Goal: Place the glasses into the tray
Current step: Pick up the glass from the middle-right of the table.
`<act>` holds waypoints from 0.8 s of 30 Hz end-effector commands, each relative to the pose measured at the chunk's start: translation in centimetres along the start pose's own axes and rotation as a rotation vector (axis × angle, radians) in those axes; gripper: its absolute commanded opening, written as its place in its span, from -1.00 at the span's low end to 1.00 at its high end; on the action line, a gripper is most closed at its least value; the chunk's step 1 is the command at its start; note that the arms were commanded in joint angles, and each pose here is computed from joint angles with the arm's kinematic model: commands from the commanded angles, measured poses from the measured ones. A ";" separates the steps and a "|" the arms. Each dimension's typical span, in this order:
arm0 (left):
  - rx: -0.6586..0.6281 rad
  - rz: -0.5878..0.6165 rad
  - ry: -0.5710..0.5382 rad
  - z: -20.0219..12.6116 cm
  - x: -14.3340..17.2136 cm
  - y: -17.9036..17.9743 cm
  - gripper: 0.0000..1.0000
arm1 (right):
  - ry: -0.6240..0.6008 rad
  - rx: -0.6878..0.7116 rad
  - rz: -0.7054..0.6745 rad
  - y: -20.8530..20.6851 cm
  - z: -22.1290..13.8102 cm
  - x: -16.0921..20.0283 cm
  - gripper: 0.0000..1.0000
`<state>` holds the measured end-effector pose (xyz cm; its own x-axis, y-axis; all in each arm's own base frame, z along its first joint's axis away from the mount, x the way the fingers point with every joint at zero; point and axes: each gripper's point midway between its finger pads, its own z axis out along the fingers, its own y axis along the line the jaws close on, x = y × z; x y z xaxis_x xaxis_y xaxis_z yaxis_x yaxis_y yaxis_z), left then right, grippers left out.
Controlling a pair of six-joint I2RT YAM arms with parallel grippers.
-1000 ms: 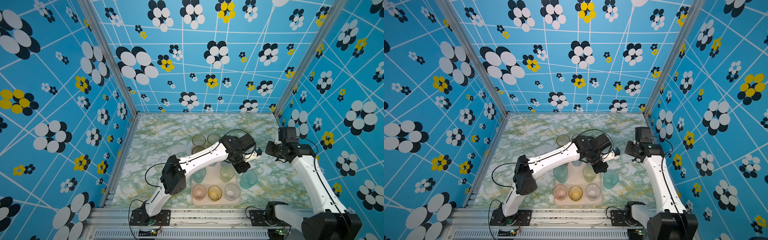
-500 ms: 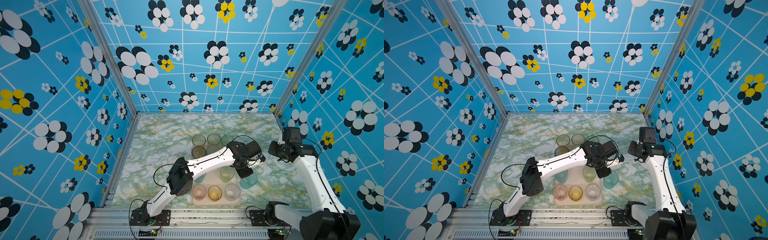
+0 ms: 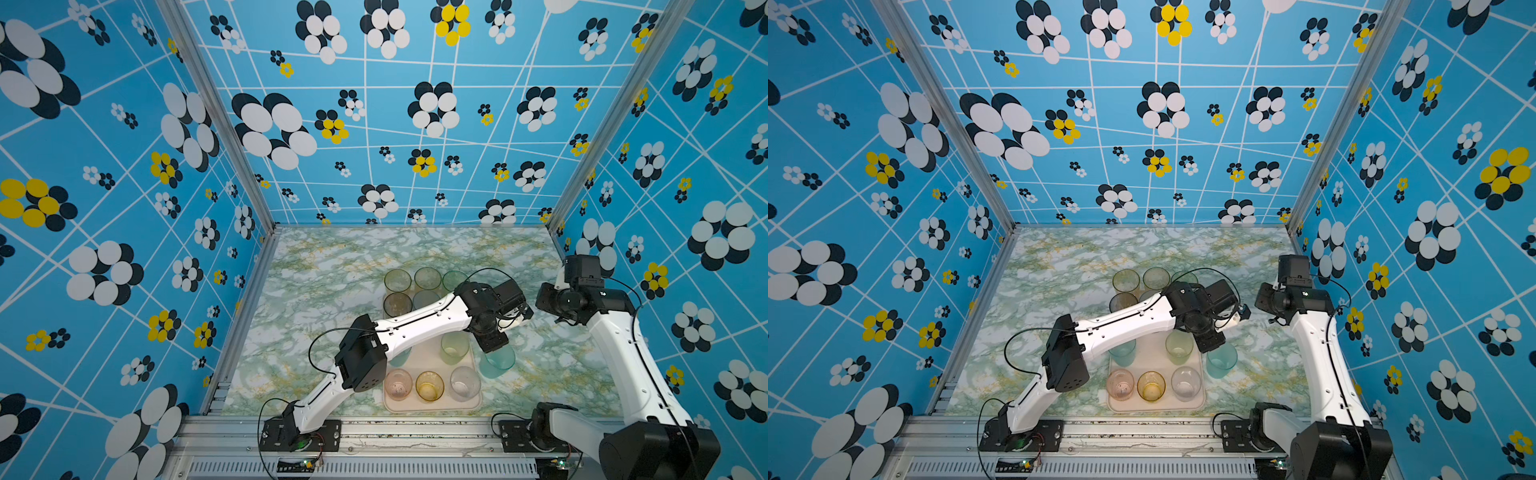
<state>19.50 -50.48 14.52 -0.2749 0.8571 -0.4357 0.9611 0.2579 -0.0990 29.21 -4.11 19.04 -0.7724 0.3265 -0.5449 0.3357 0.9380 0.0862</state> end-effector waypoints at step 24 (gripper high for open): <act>-0.028 0.034 0.059 2.6 0.6 0.8 -0.62 | -0.031 -0.021 0.020 -0.5 -1.0 -0.2 -0.26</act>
<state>20.09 -51.02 12.54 -0.2624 0.8750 -0.4070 0.9644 0.2524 -0.0790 28.88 -4.62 19.80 -0.7494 0.3472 -0.5638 0.3507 0.9304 0.1067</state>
